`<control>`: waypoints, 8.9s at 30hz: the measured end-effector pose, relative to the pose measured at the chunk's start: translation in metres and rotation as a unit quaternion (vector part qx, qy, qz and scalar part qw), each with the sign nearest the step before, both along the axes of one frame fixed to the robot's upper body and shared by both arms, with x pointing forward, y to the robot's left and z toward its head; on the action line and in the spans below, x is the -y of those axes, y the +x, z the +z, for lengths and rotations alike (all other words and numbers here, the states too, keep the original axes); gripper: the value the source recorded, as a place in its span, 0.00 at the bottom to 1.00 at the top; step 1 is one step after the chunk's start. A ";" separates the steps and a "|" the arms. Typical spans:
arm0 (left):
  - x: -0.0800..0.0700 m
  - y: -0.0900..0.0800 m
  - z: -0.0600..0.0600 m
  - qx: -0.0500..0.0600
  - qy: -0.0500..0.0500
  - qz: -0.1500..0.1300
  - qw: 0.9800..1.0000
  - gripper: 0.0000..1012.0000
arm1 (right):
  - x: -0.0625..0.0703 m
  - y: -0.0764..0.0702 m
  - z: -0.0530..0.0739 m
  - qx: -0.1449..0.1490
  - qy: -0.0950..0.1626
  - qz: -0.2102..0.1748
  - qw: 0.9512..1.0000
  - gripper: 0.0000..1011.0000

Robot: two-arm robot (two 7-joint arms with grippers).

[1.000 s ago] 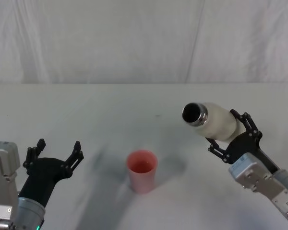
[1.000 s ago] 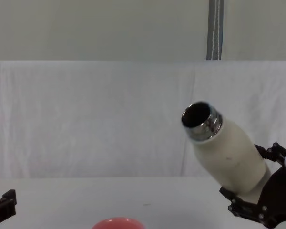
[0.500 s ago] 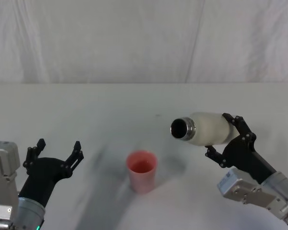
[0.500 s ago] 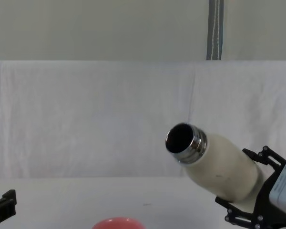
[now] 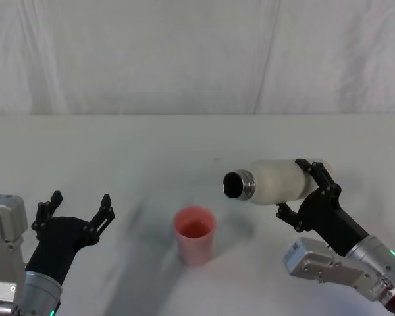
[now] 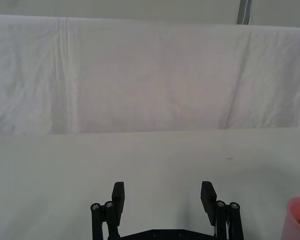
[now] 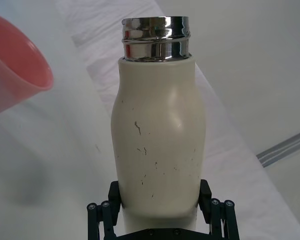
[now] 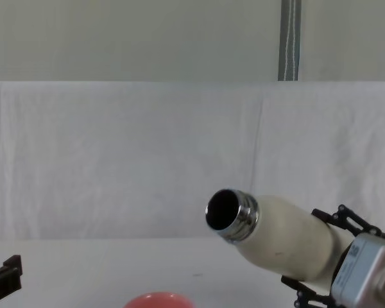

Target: Grasp the thermos with one hand and pour water into the cup lid.

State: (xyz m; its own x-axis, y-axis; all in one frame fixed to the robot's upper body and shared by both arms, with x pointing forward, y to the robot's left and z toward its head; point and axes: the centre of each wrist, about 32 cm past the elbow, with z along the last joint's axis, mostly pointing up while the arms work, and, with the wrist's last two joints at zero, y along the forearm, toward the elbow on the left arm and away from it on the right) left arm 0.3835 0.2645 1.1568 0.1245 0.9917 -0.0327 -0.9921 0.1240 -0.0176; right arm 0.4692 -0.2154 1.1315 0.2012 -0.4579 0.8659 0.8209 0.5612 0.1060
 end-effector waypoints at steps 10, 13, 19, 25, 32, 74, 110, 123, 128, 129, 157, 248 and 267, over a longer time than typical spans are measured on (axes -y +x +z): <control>0.000 0.000 0.000 0.000 0.000 0.000 1.000 0.99 | -0.004 0.005 -0.002 0.018 -0.025 0.007 1.000 0.94; 0.000 0.000 0.000 0.000 0.000 0.000 1.000 0.99 | -0.005 0.007 -0.003 0.022 -0.031 0.005 0.999 0.94; 0.000 0.000 0.000 0.000 0.000 0.000 1.000 0.99 | -0.009 0.011 -0.004 0.028 -0.042 0.002 0.999 0.94; 0.000 0.000 0.000 0.000 0.000 0.000 1.000 0.99 | -0.014 0.014 -0.005 0.037 -0.052 0.004 0.998 0.94; 0.000 0.000 0.000 0.000 0.000 0.000 1.000 0.99 | -0.019 0.018 -0.006 0.044 -0.063 0.009 0.997 0.94; 0.000 0.000 0.000 0.000 0.000 0.000 1.000 0.99 | -0.024 0.033 -0.005 0.096 -0.134 0.004 0.986 0.94; 0.000 0.000 0.000 0.000 0.000 0.000 1.000 0.99 | -0.021 0.041 0.001 0.120 -0.155 0.002 0.981 0.94; 0.000 0.000 0.000 0.000 0.000 0.000 1.000 0.99 | -0.020 0.045 0.002 0.131 -0.160 0.001 0.978 0.94; 0.000 0.000 0.000 0.000 0.000 0.000 1.000 0.99 | -0.019 0.046 0.002 0.133 -0.162 0.002 0.978 0.94; 0.000 0.000 0.000 0.000 0.000 0.000 1.000 0.99 | -0.019 0.046 0.002 0.133 -0.162 0.002 0.978 0.94; 0.000 0.000 0.000 0.000 0.000 0.000 1.000 0.99 | -0.013 0.049 0.002 0.139 -0.169 0.002 0.976 0.94; 0.000 0.000 0.000 0.000 0.000 0.000 1.000 0.99 | -0.012 0.047 0.001 0.148 -0.178 0.007 0.973 0.94; 0.000 0.000 0.000 0.000 0.000 0.000 1.000 0.99 | -0.011 0.046 0.001 0.147 -0.181 0.007 0.972 0.94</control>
State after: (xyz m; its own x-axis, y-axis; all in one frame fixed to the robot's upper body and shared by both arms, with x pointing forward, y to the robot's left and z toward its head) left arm 0.3835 0.2645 1.1568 0.1245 0.9917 -0.0327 -0.9921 0.1240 -0.0176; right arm 0.5155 -0.2046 1.1325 -0.0761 -0.1124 0.9908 0.7772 0.6157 0.1295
